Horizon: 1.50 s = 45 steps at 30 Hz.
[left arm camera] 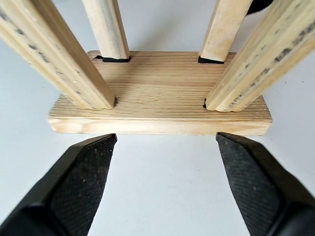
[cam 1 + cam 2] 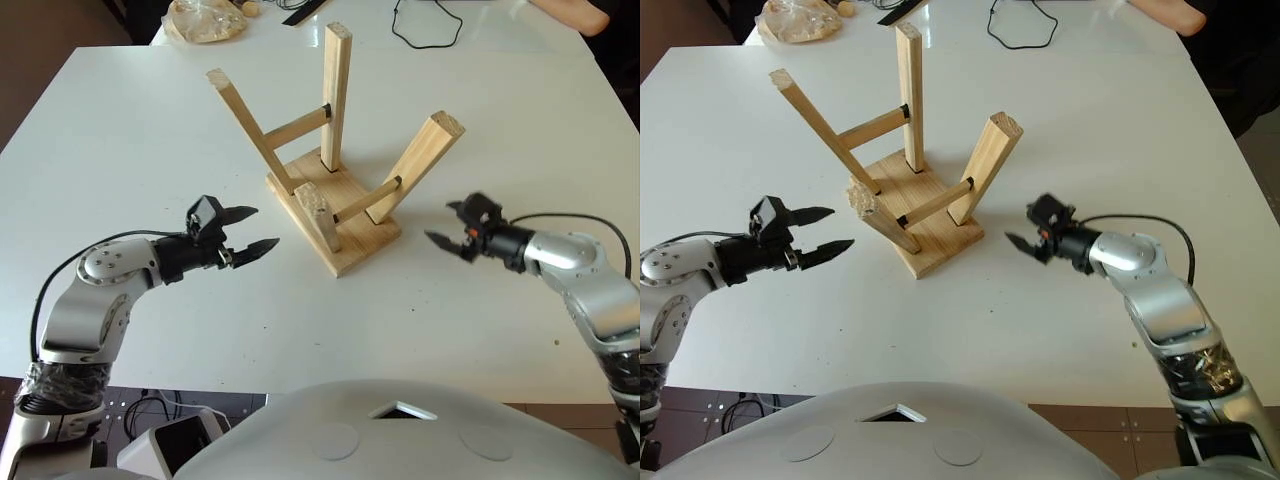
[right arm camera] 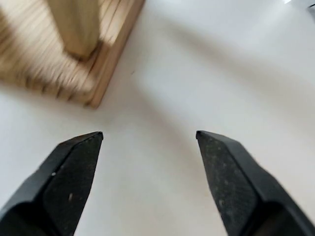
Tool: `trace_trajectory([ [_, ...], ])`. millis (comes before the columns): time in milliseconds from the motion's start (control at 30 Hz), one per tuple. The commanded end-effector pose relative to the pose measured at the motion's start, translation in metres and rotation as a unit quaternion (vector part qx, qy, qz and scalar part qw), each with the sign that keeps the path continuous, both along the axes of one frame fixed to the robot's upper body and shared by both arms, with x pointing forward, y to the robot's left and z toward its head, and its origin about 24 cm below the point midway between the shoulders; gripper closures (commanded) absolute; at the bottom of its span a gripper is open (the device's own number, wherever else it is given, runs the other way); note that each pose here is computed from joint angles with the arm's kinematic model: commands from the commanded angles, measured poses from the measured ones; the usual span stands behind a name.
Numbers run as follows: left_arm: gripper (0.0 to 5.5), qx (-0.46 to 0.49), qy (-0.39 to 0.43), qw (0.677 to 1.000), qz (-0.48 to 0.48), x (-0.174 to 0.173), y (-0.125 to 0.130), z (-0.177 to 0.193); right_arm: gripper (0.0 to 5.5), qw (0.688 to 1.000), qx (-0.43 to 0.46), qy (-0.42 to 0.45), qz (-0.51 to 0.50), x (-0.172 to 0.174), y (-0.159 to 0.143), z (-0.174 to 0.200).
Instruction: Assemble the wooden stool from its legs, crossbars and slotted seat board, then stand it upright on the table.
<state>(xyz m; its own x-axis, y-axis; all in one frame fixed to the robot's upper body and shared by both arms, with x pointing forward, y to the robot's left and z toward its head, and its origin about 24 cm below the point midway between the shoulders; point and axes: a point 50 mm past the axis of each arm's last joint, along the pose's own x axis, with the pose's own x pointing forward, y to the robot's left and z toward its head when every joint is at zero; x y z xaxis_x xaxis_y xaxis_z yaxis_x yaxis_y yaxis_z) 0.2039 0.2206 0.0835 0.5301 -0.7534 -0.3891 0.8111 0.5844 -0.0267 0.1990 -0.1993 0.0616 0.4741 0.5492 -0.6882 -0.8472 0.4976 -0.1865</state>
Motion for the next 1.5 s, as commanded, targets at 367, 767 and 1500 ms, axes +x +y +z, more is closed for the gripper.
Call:
trace_trajectory([
  [367, 1.74, -0.042, -0.048, 0.997, -0.036, 0.02, -0.038, 0.021, 1.98, 0.993, 0.004, 0.039, 0.109, -0.02, 0.03, -0.024],
  [767, 1.74, -0.051, -0.063, 0.981, -0.177, 0.014, -0.109, 0.018, 1.98, 0.997, -0.025, 0.019, 0.073, 0.0, 0.012, -0.029],
  [1500, 1.74, 0.064, -0.003, 0.998, -0.007, -0.001, -0.002, -0.016, 1.98, 0.997, -0.037, -0.032, -0.057, 0.02, -0.01, -0.04],
])
